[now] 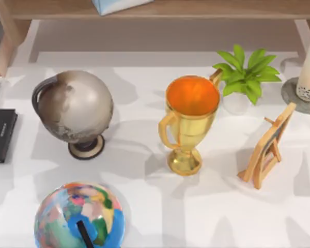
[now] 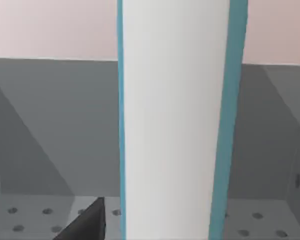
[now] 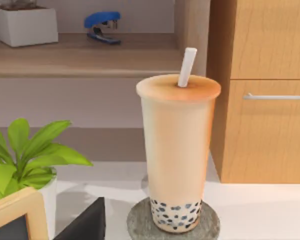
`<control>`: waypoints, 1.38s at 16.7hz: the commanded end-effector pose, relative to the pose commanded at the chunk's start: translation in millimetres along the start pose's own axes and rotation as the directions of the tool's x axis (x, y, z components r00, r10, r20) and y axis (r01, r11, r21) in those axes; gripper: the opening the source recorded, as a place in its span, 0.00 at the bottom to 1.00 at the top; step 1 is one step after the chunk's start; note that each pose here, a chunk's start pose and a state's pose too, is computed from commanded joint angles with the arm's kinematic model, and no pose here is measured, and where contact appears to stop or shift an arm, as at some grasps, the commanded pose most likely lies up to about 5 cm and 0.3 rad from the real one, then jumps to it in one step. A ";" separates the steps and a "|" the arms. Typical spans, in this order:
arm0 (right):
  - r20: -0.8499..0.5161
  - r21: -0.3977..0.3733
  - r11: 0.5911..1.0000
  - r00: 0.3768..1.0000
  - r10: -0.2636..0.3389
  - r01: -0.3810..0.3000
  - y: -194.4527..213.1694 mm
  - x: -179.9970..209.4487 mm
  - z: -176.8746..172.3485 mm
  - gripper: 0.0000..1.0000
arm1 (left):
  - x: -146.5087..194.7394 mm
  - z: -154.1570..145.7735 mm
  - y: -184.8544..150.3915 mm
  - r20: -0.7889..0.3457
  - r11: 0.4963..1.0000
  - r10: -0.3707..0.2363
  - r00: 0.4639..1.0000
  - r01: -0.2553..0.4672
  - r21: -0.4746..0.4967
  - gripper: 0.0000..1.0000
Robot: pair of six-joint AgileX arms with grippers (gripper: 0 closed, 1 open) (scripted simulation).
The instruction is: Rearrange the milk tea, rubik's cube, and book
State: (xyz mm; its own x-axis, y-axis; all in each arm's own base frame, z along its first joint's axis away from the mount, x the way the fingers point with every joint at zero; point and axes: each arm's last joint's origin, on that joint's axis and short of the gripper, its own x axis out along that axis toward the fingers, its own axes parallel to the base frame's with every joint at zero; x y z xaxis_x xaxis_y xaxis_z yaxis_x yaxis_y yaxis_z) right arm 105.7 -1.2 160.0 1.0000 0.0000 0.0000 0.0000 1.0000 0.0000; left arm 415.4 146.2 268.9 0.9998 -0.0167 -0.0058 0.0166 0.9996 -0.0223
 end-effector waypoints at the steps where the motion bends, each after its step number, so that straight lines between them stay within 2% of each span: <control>1: 0.000 0.000 1.000 1.000 0.000 0.000 0.0 0.0 0.0 1.00 | 8.5 -7.3 7.7 0.000 1.000 0.000 1.000 0.000 0.000 1.00; 5: 0.000 0.000 1.000 1.000 0.000 0.000 0.0 0.0 0.0 1.00 | 22.6 -20.7 21.9 0.002 1.000 0.000 1.000 0.000 0.001 1.00; 10: 0.000 0.000 1.000 1.000 0.000 0.000 0.0 0.0 0.0 1.00 | 23.3 -21.3 19.6 -0.002 1.000 -0.003 1.000 0.003 0.000 1.00; 17: 0.000 0.000 1.000 1.000 0.000 0.000 0.0 0.0 0.0 1.00 | 50.6 -20.6 21.9 0.002 1.000 0.000 1.000 0.000 0.001 1.00; 21: 0.000 0.000 1.000 1.000 0.000 0.000 0.0 0.0 0.0 1.00 | 52.6 -20.6 21.9 0.002 1.000 0.000 1.000 0.000 0.001 1.00; 23: 0.000 0.000 1.000 1.000 0.000 0.000 0.0 0.0 0.0 1.00 | 52.6 -20.6 21.9 0.002 1.000 0.000 1.000 0.000 0.001 0.85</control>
State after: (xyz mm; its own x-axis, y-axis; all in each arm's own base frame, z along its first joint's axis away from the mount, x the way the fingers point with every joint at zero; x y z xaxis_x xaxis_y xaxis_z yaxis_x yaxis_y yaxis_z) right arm 105.7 -1.2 160.0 1.0000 0.0000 0.0000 0.0000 1.0000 0.0000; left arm 468.3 166.7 247.5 0.9998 -0.0171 -0.0037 0.0170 0.9996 -0.0212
